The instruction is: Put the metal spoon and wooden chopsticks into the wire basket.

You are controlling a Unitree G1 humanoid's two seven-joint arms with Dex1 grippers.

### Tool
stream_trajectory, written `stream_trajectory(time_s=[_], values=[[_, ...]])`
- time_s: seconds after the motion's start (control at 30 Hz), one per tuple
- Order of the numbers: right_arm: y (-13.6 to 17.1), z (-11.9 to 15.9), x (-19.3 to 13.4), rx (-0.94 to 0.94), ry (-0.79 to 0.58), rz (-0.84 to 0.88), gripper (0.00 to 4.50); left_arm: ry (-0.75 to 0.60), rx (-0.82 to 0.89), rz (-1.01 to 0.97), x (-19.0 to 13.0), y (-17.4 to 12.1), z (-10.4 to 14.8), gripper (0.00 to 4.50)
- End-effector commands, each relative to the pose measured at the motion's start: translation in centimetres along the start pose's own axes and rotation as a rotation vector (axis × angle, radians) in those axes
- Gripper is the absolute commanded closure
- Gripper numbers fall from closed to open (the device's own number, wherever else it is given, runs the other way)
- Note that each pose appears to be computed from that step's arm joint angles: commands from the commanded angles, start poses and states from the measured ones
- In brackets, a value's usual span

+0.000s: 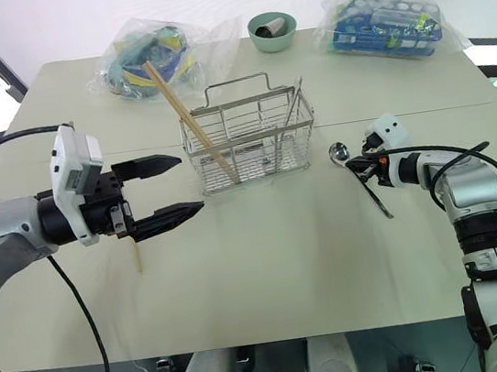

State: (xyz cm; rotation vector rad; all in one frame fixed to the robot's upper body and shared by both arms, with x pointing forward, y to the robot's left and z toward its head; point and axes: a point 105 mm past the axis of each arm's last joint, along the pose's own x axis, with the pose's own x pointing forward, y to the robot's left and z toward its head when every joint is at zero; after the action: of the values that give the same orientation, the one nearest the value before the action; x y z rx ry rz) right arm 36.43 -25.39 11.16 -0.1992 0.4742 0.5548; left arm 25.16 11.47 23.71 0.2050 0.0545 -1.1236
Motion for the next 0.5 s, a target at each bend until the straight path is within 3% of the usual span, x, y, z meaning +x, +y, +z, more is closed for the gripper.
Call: stream_trajectory(time_s=[0.03,0.23,0.33,0.47,0.5], values=[[-1.7,0.1,-0.5,0.045,-0.022,-0.098,4.48,-0.066,0.045,0.043,-0.5,0.8,1.7,0.00],[-1.8,0.9,-1.7,0.052,-0.057,-0.090,4.48,-0.076,0.050,0.057,-0.5,1.4,2.0,0.00],[-1.1,1.2,-2.4,0.043,-0.058,-0.062,3.60,-0.082,0.050,0.062,-0.4,1.5,2.1,0.00],[-0.6,2.0,-3.0,-0.023,-0.070,-0.079,1.55,-0.086,0.050,0.063,-0.3,1.5,2.2,0.00],[-0.5,2.3,-3.2,-0.020,-0.082,-0.079,1.55,-0.086,0.050,0.065,-0.3,1.5,2.2,0.00]])
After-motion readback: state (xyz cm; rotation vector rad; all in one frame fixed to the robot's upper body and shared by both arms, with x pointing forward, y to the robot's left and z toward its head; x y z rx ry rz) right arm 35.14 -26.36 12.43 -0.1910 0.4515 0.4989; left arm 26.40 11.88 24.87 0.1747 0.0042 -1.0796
